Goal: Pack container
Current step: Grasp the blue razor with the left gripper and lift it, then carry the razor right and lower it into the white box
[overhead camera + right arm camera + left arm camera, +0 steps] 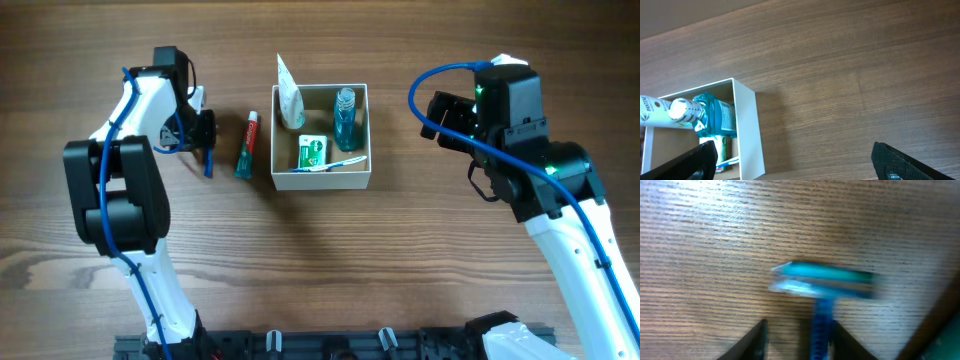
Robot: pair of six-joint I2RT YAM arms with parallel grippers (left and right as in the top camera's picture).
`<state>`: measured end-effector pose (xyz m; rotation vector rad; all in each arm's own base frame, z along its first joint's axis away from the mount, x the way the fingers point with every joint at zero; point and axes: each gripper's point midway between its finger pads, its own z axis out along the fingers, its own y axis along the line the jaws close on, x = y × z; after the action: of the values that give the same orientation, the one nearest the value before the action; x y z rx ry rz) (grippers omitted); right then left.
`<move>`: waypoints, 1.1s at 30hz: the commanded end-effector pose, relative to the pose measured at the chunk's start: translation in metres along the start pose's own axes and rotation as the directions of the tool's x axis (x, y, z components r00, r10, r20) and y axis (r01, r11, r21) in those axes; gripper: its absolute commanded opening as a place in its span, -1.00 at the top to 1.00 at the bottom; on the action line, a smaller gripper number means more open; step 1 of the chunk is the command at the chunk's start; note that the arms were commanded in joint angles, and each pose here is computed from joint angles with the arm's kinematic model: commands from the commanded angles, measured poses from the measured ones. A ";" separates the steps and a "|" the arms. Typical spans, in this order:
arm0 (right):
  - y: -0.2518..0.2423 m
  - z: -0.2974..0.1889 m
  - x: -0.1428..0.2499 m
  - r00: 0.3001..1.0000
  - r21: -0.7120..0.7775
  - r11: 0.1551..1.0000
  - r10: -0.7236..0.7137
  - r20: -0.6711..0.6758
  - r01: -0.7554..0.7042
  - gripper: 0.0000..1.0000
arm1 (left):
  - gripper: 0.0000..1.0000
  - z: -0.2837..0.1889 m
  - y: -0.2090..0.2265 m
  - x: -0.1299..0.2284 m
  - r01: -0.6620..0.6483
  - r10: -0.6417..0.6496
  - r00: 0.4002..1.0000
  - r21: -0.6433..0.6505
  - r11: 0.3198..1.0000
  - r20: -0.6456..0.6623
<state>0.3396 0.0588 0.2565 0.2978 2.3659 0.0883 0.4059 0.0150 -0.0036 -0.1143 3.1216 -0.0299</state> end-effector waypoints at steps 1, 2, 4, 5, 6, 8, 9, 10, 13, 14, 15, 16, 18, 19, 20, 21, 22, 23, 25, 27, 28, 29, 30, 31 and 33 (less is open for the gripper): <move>0.003 0.000 -0.003 1.000 -0.009 1.000 0.011 0.001 -0.011 -0.99 | 0.55 0.026 -0.006 0.015 -0.030 0.029 0.996 -0.019 0.999 -0.081; 0.003 0.000 -0.003 1.000 -0.009 1.000 0.011 0.001 -0.011 -0.99 | 0.73 0.026 -0.006 0.016 -0.030 0.029 0.996 -0.018 0.999 -0.085; 0.003 0.000 -0.003 1.000 -0.009 1.000 0.011 0.001 -0.011 -0.99 | 0.92 0.025 -0.006 0.020 -0.030 0.028 0.995 -0.018 0.999 -0.099; 0.003 0.000 -0.002 1.000 -0.009 1.000 0.011 0.000 -0.011 -0.99 | 0.92 0.024 -0.006 0.022 -0.029 0.027 0.994 -0.017 0.999 -0.107; 0.003 0.000 -0.003 1.000 -0.009 1.000 0.011 0.001 -0.011 -0.99 | 0.92 0.022 -0.007 0.024 -0.029 0.027 0.993 -0.013 0.999 -0.116; 0.003 0.000 -0.003 1.000 -0.009 1.000 0.011 0.001 -0.011 -0.99 | 0.92 0.016 -0.008 0.027 -0.012 0.011 0.992 -0.009 1.000 -0.123; 0.003 0.000 -0.002 1.000 -0.009 1.000 0.011 0.000 -0.011 -0.99 | 0.92 0.012 -0.008 0.028 0.004 -0.005 0.993 -0.010 1.000 -0.120; 0.003 0.000 -0.003 1.000 -0.009 1.000 0.011 0.001 -0.011 -0.99 | 0.92 0.008 -0.010 0.028 0.006 -0.006 0.993 -0.001 1.000 -0.116; 0.003 0.000 -0.003 1.000 -0.009 1.000 0.011 0.001 -0.011 -0.99 | 0.92 -0.015 -0.018 0.028 0.006 -0.002 0.996 0.039 0.999 -0.084; 0.003 0.000 -0.003 1.000 -0.009 1.000 0.011 0.001 -0.011 -1.00 | 0.92 -0.022 -0.019 0.027 0.004 -0.001 0.997 0.041 0.999 -0.072; 0.003 0.000 -0.003 1.000 -0.009 1.000 0.010 0.001 -0.010 -0.99 | 0.92 -0.033 -0.021 0.027 -0.001 0.004 0.999 0.048 0.999 -0.053; 0.003 0.000 -0.003 1.000 -0.009 1.000 0.011 0.001 -0.011 -1.00 | 0.92 -0.047 -0.028 0.028 -0.010 0.012 0.999 0.069 0.998 -0.030; 0.003 0.000 -0.003 1.000 -0.009 1.000 0.010 0.001 -0.010 -1.00 | 0.92 -0.071 -0.041 0.030 -0.041 0.040 0.999 0.112 0.993 0.012; 0.003 0.000 -0.003 1.000 -0.009 1.000 0.011 0.001 -0.011 -1.00 | 0.92 -0.086 -0.048 0.032 -0.058 0.053 0.998 0.130 0.990 0.044; 0.003 0.000 -0.003 1.000 -0.009 1.000 0.011 0.001 -0.011 -1.00 | 0.92 -0.101 -0.056 0.033 -0.083 0.072 0.994 0.145 0.986 0.078; 0.003 0.000 -0.003 1.000 -0.009 1.000 0.011 0.001 -0.011 -0.99 | 0.92 -0.125 -0.074 0.037 -0.172 0.148 0.978 0.176 0.969 0.145; 0.003 0.000 -0.003 1.000 -0.009 1.000 0.011 0.001 -0.011 -0.99 | 0.92 -0.141 -0.087 0.041 -0.236 0.200 0.961 0.186 0.954 0.193; 0.003 0.000 -0.003 1.000 -0.009 1.000 0.011 0.001 -0.011 -1.00 | 0.92 -0.157 -0.099 0.046 -0.301 0.254 0.937 0.183 0.936 0.242; 0.003 0.000 -0.003 1.000 -0.009 1.000 0.011 0.001 -0.011 -0.99 | 0.92 -0.186 -0.125 0.059 -0.466 0.400 0.853 0.144 0.873 0.335; 0.003 0.000 -0.003 1.000 -0.009 1.000 0.011 0.001 -0.011 -1.00 | 0.92 -0.209 -0.155 0.078 -0.653 0.572 0.710 0.079 0.753 0.411; 0.003 0.000 -0.003 1.000 -0.009 1.000 0.011 0.001 -0.011 -0.99 | 0.92 -0.217 -0.171 0.087 -0.734 0.649 0.624 0.043 0.678 0.436; 0.003 0.000 -0.003 1.000 -0.009 1.000 0.011 0.001 -0.011 -1.00 | 0.92 -0.222 -0.186 0.097 -0.805 0.717 0.531 0.003 0.594 0.452; 0.003 0.000 -0.003 1.000 -0.009 1.000 0.011 0.001 -0.011 -0.99 | 0.92 -0.224 -0.196 0.104 -0.845 0.759 0.465 -0.027 0.535 0.456; 0.003 0.000 -0.003 1.000 -0.009 1.000 0.011 0.001 -0.011 -0.99 | 0.92 -0.224 -0.208 0.110 -0.880 0.801 0.393 -0.068 0.470 0.452; 0.003 0.000 -0.003 1.000 -0.009 1.000 0.011 0.001 -0.011 -1.00 | 0.92 -0.222 -0.226 0.114 -0.910 0.854 0.294 -0.149 0.388 0.429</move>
<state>0.3396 0.0588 0.2565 0.2978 2.3659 0.0883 0.3150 -0.1808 0.2261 1.0409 2.4499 -0.2484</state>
